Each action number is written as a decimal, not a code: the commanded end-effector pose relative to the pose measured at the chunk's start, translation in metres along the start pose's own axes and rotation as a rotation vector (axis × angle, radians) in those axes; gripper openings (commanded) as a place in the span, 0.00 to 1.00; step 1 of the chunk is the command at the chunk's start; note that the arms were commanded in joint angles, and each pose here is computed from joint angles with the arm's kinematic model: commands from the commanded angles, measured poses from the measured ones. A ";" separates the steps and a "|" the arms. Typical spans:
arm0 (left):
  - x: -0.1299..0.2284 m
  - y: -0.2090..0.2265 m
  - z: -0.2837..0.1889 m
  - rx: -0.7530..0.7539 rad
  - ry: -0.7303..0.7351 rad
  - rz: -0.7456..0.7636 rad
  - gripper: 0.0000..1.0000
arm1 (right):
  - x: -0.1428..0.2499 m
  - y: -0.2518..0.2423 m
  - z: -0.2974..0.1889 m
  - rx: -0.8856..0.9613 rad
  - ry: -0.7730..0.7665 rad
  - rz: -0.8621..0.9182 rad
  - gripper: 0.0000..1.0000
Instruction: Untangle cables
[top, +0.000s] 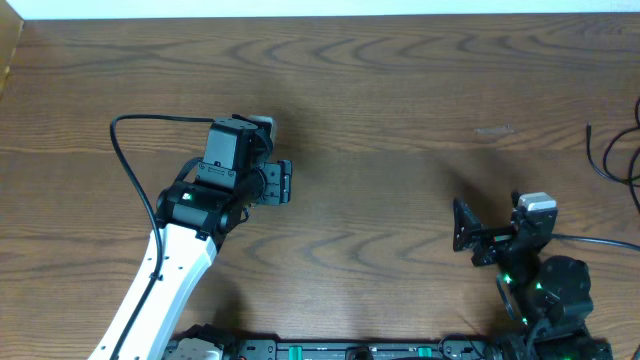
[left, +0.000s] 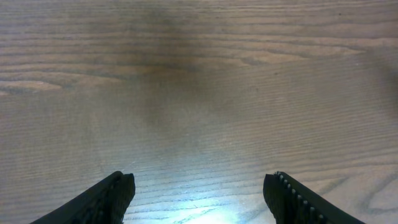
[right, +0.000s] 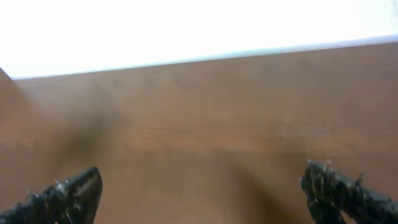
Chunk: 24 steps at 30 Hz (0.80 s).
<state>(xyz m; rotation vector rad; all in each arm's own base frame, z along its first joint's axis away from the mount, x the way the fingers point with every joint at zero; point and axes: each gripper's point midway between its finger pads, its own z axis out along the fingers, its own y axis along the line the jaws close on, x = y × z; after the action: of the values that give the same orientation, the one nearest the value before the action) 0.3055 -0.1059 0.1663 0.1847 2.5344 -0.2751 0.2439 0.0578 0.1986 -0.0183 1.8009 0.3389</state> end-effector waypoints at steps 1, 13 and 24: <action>-0.008 0.002 -0.006 -0.011 -0.029 0.007 0.72 | 0.021 -0.001 0.009 -0.026 0.004 0.003 0.99; -0.008 0.002 -0.006 -0.011 -0.029 0.008 0.72 | 0.044 0.001 0.021 -0.082 -0.072 -0.029 0.99; -0.008 0.002 -0.006 -0.011 -0.030 0.008 0.72 | 0.089 -0.022 0.023 0.022 0.082 -0.043 0.99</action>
<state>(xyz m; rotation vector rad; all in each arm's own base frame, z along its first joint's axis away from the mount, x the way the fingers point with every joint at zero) 0.3055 -0.1059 0.1663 0.1847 2.5344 -0.2751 0.2457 0.0644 0.1082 -0.0692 1.8758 0.3416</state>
